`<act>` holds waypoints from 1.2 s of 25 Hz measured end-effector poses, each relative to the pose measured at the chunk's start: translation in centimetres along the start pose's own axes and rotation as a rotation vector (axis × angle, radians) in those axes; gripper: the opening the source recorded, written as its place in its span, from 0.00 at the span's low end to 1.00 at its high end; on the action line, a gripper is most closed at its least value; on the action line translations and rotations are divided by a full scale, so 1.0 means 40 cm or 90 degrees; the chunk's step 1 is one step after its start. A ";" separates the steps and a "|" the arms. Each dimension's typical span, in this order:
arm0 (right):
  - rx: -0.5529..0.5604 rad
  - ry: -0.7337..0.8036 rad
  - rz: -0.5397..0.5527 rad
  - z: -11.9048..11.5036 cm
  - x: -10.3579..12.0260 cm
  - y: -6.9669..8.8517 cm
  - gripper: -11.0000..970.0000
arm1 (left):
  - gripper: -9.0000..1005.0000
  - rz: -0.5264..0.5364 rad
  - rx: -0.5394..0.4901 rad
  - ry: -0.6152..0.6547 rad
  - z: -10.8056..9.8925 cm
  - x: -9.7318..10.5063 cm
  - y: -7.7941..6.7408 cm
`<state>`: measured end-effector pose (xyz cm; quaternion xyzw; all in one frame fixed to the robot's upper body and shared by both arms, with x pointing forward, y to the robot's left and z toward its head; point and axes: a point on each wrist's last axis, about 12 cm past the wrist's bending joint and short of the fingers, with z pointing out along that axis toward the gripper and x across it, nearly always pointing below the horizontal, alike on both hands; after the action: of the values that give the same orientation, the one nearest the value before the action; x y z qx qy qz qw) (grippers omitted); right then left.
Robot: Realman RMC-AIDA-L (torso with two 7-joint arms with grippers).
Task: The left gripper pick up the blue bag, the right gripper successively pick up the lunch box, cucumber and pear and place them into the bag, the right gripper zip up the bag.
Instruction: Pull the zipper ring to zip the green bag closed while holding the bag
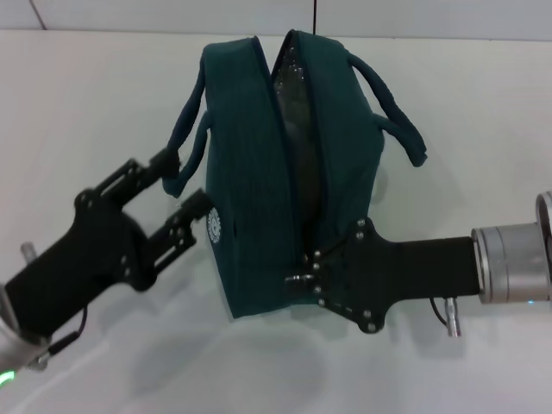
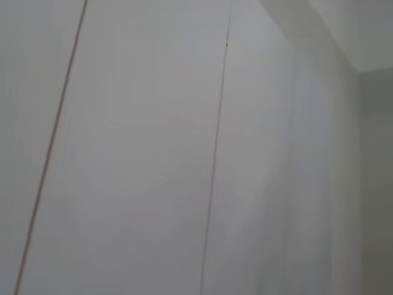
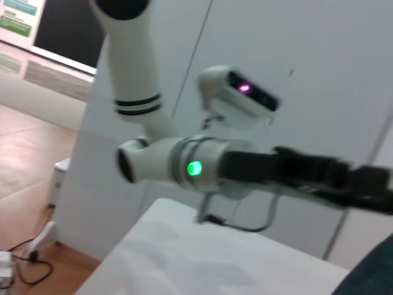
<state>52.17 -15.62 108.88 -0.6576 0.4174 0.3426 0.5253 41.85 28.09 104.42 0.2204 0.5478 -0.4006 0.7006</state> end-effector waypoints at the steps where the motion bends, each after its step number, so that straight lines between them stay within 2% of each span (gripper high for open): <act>1: 0.003 0.002 -0.001 0.002 0.001 -0.005 0.05 | 0.57 0.002 -0.008 0.003 -0.010 0.005 -0.007; 6: 0.010 0.003 -0.006 0.010 -0.001 -0.027 0.05 | 0.55 -0.014 -0.028 0.034 -0.043 0.031 -0.037; 9: 0.024 -0.003 -0.016 0.010 -0.005 -0.038 0.05 | 0.54 -0.031 -0.026 0.079 -0.058 0.052 -0.052; 14: 0.036 -0.006 -0.027 0.012 -0.010 -0.051 0.04 | 0.53 -0.045 -0.023 0.116 -0.059 0.072 -0.057; 18: 0.040 -0.007 -0.028 0.013 -0.010 -0.054 0.04 | 0.52 -0.057 -0.005 0.132 -0.042 0.079 -0.052; 30: 0.050 -0.015 -0.025 0.013 -0.013 -0.054 0.04 | 0.48 -0.054 -0.023 0.179 -0.018 0.099 -0.020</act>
<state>53.92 -14.81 110.10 -0.6403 0.4113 0.3235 0.5623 41.12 26.90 100.58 0.2382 0.6566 -0.3852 0.6031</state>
